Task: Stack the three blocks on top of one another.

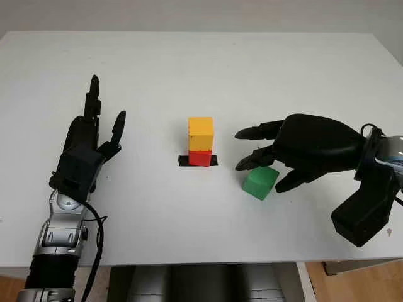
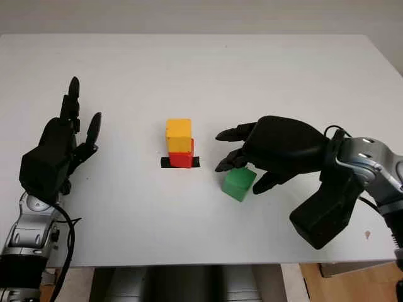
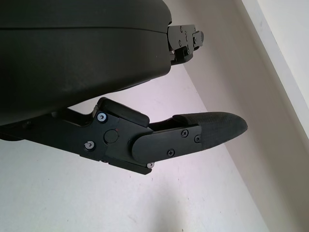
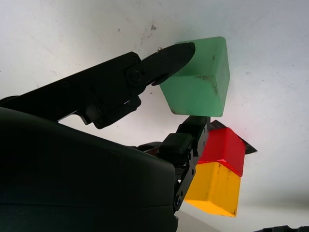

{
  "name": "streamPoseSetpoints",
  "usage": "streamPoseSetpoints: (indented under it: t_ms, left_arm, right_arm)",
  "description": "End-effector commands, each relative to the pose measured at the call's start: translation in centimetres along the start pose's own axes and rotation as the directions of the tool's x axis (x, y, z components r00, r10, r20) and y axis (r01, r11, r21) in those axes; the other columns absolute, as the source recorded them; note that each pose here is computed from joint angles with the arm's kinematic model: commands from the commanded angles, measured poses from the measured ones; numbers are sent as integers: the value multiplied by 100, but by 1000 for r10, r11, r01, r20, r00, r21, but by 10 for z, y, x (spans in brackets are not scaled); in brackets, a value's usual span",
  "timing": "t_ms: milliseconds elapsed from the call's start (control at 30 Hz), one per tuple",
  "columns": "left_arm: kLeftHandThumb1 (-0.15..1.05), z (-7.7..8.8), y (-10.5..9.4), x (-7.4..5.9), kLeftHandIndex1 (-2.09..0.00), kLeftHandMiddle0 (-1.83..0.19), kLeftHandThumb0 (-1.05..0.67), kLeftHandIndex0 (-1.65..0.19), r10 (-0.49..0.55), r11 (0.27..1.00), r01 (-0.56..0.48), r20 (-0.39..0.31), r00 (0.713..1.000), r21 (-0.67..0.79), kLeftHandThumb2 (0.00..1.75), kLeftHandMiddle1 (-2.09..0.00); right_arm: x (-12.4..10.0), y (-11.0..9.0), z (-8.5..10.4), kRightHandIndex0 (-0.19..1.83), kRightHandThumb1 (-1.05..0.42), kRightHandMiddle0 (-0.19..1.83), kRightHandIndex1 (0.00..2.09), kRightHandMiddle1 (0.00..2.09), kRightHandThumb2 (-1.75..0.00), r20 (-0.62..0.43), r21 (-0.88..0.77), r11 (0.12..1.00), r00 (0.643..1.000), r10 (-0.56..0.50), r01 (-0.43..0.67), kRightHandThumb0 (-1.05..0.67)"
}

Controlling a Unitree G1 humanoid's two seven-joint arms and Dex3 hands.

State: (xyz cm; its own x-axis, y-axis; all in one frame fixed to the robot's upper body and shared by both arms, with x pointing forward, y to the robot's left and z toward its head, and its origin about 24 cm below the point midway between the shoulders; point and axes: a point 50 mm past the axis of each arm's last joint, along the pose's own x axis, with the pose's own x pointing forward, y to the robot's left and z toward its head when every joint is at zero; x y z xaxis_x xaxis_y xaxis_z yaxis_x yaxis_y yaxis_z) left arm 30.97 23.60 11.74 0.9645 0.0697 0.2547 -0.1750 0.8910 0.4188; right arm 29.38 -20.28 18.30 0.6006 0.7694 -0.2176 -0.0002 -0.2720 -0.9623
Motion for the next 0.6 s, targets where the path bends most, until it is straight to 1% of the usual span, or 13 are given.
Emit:
streamPoseSetpoints:
  t_ms: [0, 33, 67, 167, 200, 300, 400, 567]
  left_arm:
    - [105, 1, 1, -2, -7, 19, -76, 11, 2, 1000, -2, 12, 1000, 0, 60, -5]
    - [105, 1, 1, -2, -6, 19, -76, 13, 2, 1000, -2, 12, 1000, -2, 59, -4]
    - [105, 1, 1, -2, -6, 19, -76, 13, 0, 1000, 0, 14, 1000, -5, 59, -4]
    - [105, 1, 1, -2, -5, 19, -74, 14, -2, 1000, 2, 18, 1000, -2, 60, -3]
    - [105, 1, 1, -2, -5, 19, -74, 14, 0, 1000, 0, 17, 1000, -5, 60, -4]
    - [105, 1, 1, -2, -5, 19, -74, 14, -1, 1000, 1, 19, 1000, -12, 59, -4]
    - [105, 0, 1, -3, -6, 19, -74, 12, -1, 1000, 1, 20, 1000, -8, 59, -3]
    - [105, 0, 0, -2, -6, 19, -75, 13, 2, 1000, -2, 14, 1000, -5, 59, -4]
  right_arm:
    - [1, -1, -1, 41, -88, 79, 7, 21, -6, 0, 5, 1000, 1000, -26, 26, -43]
    - [1, -1, -1, 43, -89, 83, 8, 24, -6, 0, 6, 999, 999, -35, 35, -41]
    - [1, 0, -1, 45, -91, 83, 8, 33, -6, 0, 6, 999, 999, -44, 44, -40]
    - [1, 1, -1, 48, -92, 64, 7, 87, -5, -2, 8, 998, 998, -59, 59, -39]
    - [1, 2, -2, 49, -92, 61, 7, 94, -5, -1, 13, 998, 998, -67, 67, -39]
    - [1, 4, -3, 51, -91, 57, 7, 108, -5, -3, 29, 997, 997, -72, 72, -39]
    - [1, 4, -4, 50, -92, 56, 6, 113, -6, -10, 60, 995, 997, -82, 83, -38]
    - [2, 2, -10, 48, -92, 50, 5, 123, -5, -59, 191, 974, 992, -111, 120, -36]
